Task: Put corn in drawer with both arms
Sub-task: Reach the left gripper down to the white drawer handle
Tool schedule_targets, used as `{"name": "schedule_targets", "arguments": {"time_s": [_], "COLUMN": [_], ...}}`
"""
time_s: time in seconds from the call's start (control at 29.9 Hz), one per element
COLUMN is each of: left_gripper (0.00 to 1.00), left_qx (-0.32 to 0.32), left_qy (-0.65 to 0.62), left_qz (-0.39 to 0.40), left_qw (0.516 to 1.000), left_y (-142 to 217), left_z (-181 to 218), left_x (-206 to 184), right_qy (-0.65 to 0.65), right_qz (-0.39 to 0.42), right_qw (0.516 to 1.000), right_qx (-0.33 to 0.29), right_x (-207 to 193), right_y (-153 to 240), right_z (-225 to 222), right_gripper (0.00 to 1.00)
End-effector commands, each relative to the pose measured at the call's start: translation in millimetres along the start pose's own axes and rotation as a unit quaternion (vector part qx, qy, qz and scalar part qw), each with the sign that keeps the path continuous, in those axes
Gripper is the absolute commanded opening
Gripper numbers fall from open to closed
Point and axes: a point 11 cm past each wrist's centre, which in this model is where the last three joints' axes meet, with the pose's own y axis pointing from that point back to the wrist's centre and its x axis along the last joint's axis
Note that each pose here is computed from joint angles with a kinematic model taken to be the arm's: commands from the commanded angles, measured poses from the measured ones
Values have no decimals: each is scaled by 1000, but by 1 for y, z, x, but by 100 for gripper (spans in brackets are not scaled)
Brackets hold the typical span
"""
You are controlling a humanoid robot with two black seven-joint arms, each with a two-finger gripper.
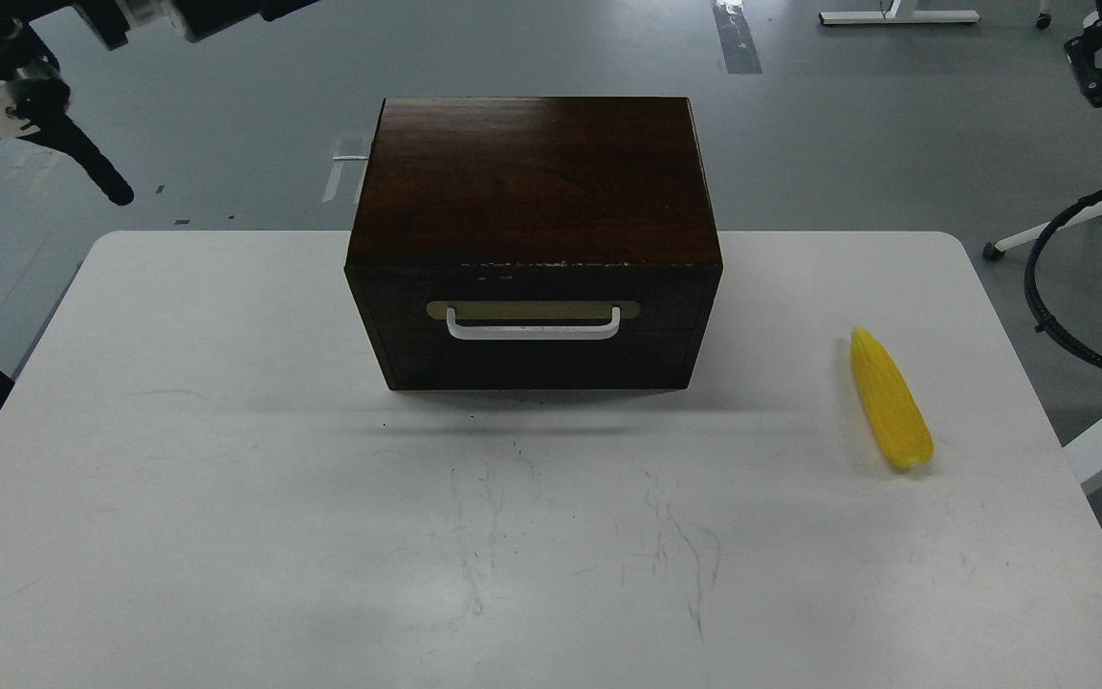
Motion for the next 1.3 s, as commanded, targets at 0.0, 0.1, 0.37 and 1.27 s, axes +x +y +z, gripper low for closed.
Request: {"name": "schedule_targets", "arguments": {"time_s": [0.0,0.1,0.37,1.27], "left_gripper": [95,90,87,88], "left_qx": [0,17,-9,27], "left_qy": [-143,-262,-394,-549], "left_qz": [-98,-168,-357,-476], "left_qw": [985,950,847,687], "left_y": [-20,-29,-33,-25], "left_z": [26,19,1,-43], "left_x": [-46,-85,-195,-234], "right_qy": [2,6,12,19], "right_qz": [-1,0,4,9], "right_qw": [1000,1000,1000,1000], "right_qx": [5,9,14,21], "right_x": [-1,1,5,10], "right_y": [-2,-1,1,2], "right_z": [-5,-11,-18,-29], "right_gripper": [100,100,100,100]}}
